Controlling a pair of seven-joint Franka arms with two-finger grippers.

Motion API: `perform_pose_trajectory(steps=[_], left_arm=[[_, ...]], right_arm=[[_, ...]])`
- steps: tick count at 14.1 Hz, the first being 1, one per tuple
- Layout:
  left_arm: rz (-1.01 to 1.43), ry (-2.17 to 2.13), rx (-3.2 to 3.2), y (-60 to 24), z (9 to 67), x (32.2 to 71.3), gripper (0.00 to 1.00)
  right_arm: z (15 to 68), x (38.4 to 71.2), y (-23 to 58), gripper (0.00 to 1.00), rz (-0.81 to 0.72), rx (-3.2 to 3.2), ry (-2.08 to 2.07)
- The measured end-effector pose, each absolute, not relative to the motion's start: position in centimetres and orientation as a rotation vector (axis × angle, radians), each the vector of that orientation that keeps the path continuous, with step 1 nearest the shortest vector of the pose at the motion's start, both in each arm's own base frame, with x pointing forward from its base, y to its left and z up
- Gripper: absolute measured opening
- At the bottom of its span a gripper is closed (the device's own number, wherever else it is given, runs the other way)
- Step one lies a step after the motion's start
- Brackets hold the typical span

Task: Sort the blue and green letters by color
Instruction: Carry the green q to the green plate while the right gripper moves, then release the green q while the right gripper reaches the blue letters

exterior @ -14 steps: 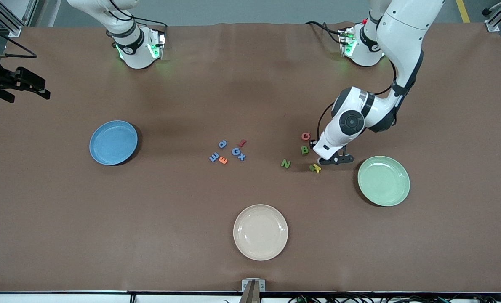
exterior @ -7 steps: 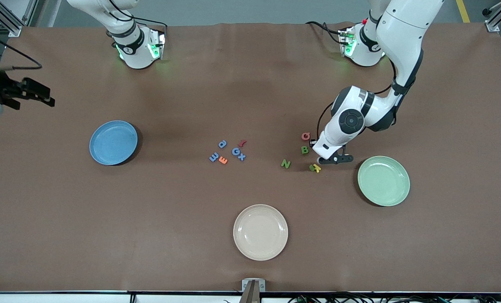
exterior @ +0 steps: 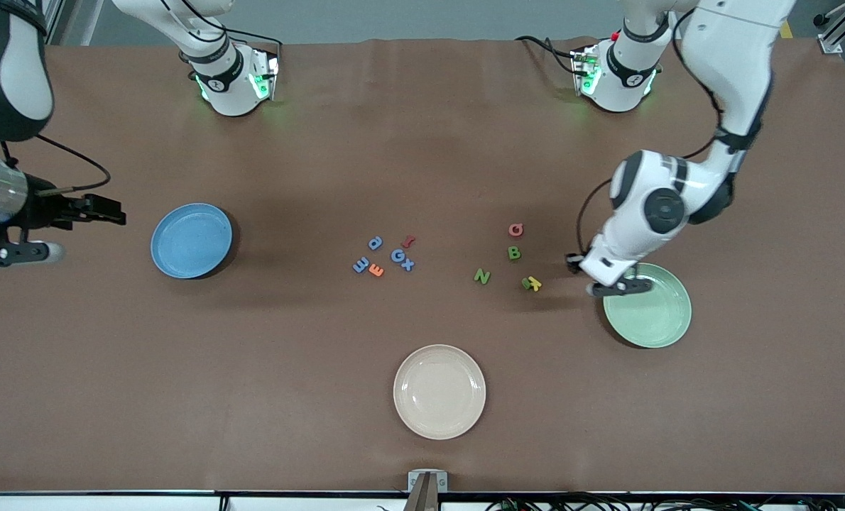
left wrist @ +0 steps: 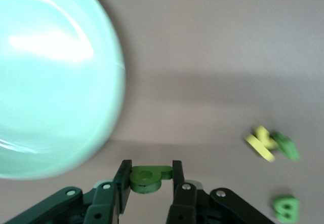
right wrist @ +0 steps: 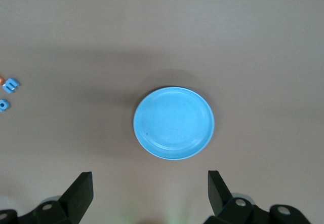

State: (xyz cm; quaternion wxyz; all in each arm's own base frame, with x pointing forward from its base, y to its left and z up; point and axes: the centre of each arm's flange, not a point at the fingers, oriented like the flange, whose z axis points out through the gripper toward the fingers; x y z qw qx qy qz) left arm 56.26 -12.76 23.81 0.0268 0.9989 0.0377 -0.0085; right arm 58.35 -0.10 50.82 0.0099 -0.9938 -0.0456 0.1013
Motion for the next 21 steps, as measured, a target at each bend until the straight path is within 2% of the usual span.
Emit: perform_pose_trajectory(steps=[4,7,8,11,14,17,18,19,20,21], left_arm=[[0.028,0.091,3.111,-6.2,24.1,59.1,0.36],[0.026,0.102,3.133,-3.6,22.5,60.7,0.36],[0.027,0.105,3.132,-3.4,22.2,61.1,0.41],[0.063,0.098,3.127,-3.8,22.8,62.3,0.69],[0.087,0.112,3.116,-6.2,24.2,62.7,0.98],[0.088,0.227,3.094,-11.9,24.9,61.9,1.0],[0.083,0.272,3.087,-14.6,24.9,61.3,1.0],[0.078,0.319,3.079,-17.2,24.9,60.6,0.98],[0.072,0.375,3.07,-19.8,24.9,59.8,0.98],[0.063,0.421,3.064,-22.1,24.7,59.0,0.91]], right_arm=[[49.3,59.1,9.8,1.0,0.255,-3.131,0.046],[44.4,59.4,18.1,1.0,0.163,-3.093,0.249],[42.3,59.2,20.4,1.0,0.125,-3.08,0.338],[36.8,58.1,24.4,1.0,0.067,-3.036,0.604],[33.6,57.9,26.2,1.0,0.056,-3.006,0.743],[29.8,56.6,29.6,0.98,0.036,-2.962,0.905],[28.5,56.1,30.3,0.9,0.032,-2.949,0.947],[27.2,55.5,30.8,0.77,0.032,-2.94,0.985],[26.0,55.0,31.1,0.73,0.036,-2.934,1.021],[25.0,54.5,31.4,0.73,0.039,-2.93,1.045]])
